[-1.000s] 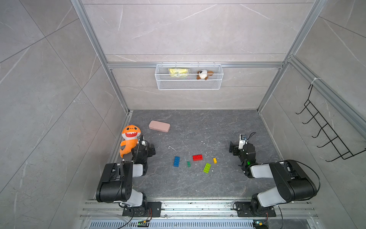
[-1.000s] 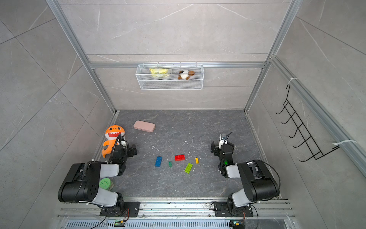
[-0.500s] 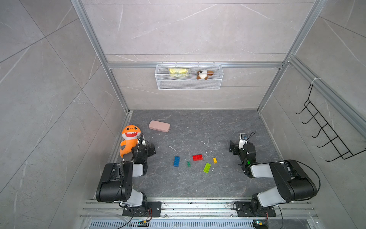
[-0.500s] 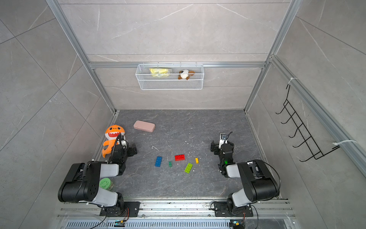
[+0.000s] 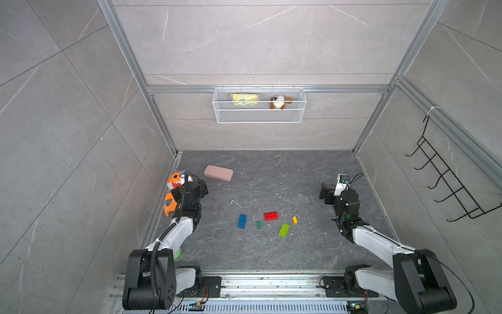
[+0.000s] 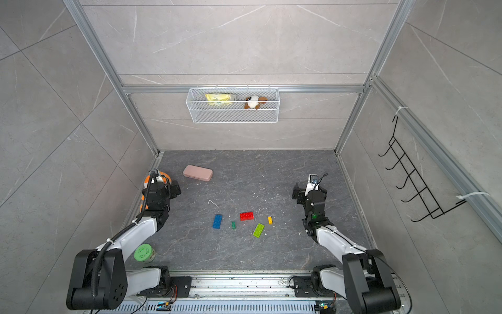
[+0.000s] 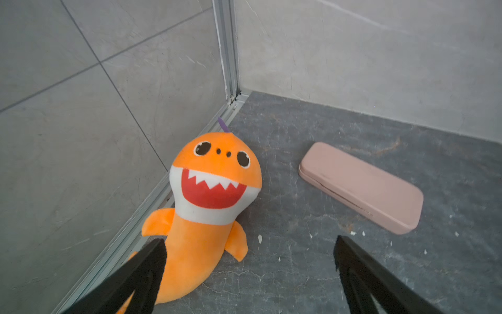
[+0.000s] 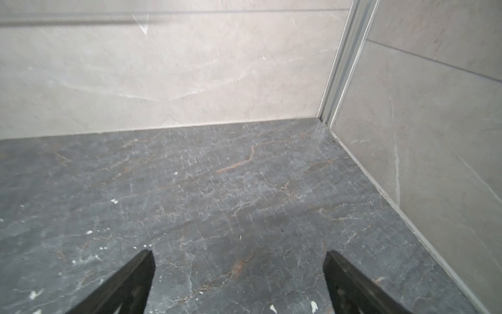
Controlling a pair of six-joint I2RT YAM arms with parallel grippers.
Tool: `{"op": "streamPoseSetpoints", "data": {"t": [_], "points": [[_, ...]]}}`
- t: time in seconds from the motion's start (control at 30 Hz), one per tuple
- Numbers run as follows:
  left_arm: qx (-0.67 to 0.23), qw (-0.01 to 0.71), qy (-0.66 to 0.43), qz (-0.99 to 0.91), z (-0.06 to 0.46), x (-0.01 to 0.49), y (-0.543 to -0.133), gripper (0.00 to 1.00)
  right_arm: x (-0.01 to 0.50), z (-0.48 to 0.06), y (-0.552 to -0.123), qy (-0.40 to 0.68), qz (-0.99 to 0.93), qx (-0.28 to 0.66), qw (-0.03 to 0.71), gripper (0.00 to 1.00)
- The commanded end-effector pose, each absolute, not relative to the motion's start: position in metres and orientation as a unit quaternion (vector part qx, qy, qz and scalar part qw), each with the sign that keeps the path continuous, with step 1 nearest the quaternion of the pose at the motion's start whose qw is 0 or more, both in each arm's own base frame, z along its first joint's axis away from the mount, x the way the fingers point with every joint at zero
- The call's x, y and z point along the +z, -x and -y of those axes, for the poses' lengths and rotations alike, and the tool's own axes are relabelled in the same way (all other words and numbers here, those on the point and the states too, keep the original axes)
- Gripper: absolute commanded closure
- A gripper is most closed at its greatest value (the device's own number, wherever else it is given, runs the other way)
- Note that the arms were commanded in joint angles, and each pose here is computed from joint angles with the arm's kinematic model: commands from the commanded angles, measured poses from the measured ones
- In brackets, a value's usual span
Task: Assemble the number 5 with lego
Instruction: Pick up the lego brick from the center of the board.
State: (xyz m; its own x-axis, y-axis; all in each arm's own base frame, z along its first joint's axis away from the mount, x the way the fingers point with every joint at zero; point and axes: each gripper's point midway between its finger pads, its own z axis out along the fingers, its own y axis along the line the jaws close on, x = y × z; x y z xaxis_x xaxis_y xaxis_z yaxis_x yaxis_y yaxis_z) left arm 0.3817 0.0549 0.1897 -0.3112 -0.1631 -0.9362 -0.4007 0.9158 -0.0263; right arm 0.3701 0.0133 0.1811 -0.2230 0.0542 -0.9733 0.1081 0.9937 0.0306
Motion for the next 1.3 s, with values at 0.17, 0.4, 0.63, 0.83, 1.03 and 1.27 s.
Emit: {"op": "streamPoseSetpoints", "data": {"t": [0.17, 0.4, 0.63, 0.83, 1.03, 1.27], "points": [[-0.041, 0.507, 0.291, -0.811, -0.034, 0.210, -0.361, 0.00, 0.203, -0.035, -0.354, -0.147, -0.805, 0.138, 0.558, 0.00], [-0.176, 0.409, 0.200, -0.873, 0.053, 0.186, -0.345, 0.01, 0.200, -0.099, -0.355, -0.086, -0.837, 0.295, 0.453, 0.26], [-0.244, 0.326, 0.158, -0.899, 0.099, 0.149, -0.310, 0.15, 0.153, -0.142, -0.324, -0.029, -0.903, 0.287, 0.318, 0.45], [-0.266, 0.292, 0.139, -0.908, 0.118, 0.129, -0.280, 0.27, 0.129, -0.186, -0.285, 0.038, -0.933, 0.254, 0.252, 0.53], [-0.260, 0.273, 0.155, -0.913, 0.116, 0.106, -0.255, 0.29, 0.116, -0.232, -0.255, 0.097, -0.939, 0.245, 0.220, 0.53], [-0.259, 0.253, 0.174, -0.916, 0.116, 0.086, -0.239, 0.32, 0.099, -0.290, -0.229, 0.173, -0.942, 0.222, 0.183, 0.50]]}}
